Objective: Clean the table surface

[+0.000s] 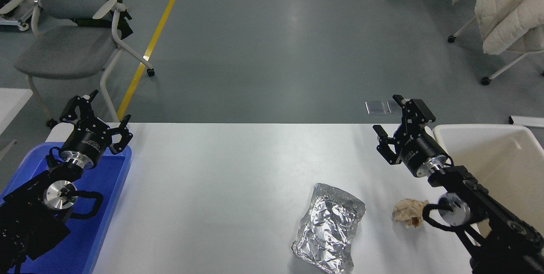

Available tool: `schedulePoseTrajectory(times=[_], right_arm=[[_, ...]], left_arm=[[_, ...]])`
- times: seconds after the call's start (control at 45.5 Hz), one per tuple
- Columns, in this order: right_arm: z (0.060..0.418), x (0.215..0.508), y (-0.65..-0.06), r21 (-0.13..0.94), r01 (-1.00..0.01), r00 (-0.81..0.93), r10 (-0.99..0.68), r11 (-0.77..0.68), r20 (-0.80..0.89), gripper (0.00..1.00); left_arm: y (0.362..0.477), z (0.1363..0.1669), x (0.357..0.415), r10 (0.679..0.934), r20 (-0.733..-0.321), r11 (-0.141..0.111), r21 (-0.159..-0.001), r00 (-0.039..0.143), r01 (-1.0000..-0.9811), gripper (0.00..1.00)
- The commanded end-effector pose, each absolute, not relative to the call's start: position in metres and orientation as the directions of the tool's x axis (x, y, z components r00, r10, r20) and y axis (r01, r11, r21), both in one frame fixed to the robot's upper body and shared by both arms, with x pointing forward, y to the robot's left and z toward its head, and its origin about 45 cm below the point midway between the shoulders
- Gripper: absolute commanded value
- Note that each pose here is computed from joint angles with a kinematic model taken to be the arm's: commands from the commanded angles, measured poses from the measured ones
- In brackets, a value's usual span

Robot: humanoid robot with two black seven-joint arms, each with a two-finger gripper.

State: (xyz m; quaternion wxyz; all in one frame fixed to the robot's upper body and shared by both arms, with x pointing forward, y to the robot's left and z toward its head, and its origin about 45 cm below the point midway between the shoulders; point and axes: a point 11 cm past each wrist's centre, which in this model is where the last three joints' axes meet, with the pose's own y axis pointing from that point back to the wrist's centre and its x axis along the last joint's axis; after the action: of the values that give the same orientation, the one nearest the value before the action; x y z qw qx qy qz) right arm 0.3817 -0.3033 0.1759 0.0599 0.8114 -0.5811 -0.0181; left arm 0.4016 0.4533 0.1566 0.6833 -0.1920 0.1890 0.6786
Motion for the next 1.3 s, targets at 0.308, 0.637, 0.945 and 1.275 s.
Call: schedulePoseTrajectory(times=[0.308, 0.637, 0.945, 1.275], right_arm=[[0.147, 0.247, -0.337, 0.642, -0.582, 0.813, -0.347, -0.498, 0.468, 1.0], [0.109, 0.224, -0.323, 0.772, -0.49, 0.867, -0.322, -0.405, 0.381, 1.0], [0.093, 0.224, -0.283, 0.783, -0.453, 0.879, -0.358, -0.427, 0.314, 1.0], [0.098, 0.238, -0.26, 0.757, -0.459, 0.875, -0.383, -0.464, 0.296, 1.0]], left_arm=[[0.453, 0.1568, 0.4018, 0.855, -0.519, 0.005, -0.006, 0.008, -1.0, 1.0], [0.453, 0.1568, 0.4018, 0.855, -0.519, 0.005, -0.006, 0.008, -1.0, 1.0], [0.453, 0.1569, 0.4018, 0.855, -0.519, 0.006, -0.007, 0.009, -1.0, 1.0], [0.453, 0.1569, 0.4018, 0.855, -0.519, 0.006, -0.007, 0.009, -1.0, 1.0]])
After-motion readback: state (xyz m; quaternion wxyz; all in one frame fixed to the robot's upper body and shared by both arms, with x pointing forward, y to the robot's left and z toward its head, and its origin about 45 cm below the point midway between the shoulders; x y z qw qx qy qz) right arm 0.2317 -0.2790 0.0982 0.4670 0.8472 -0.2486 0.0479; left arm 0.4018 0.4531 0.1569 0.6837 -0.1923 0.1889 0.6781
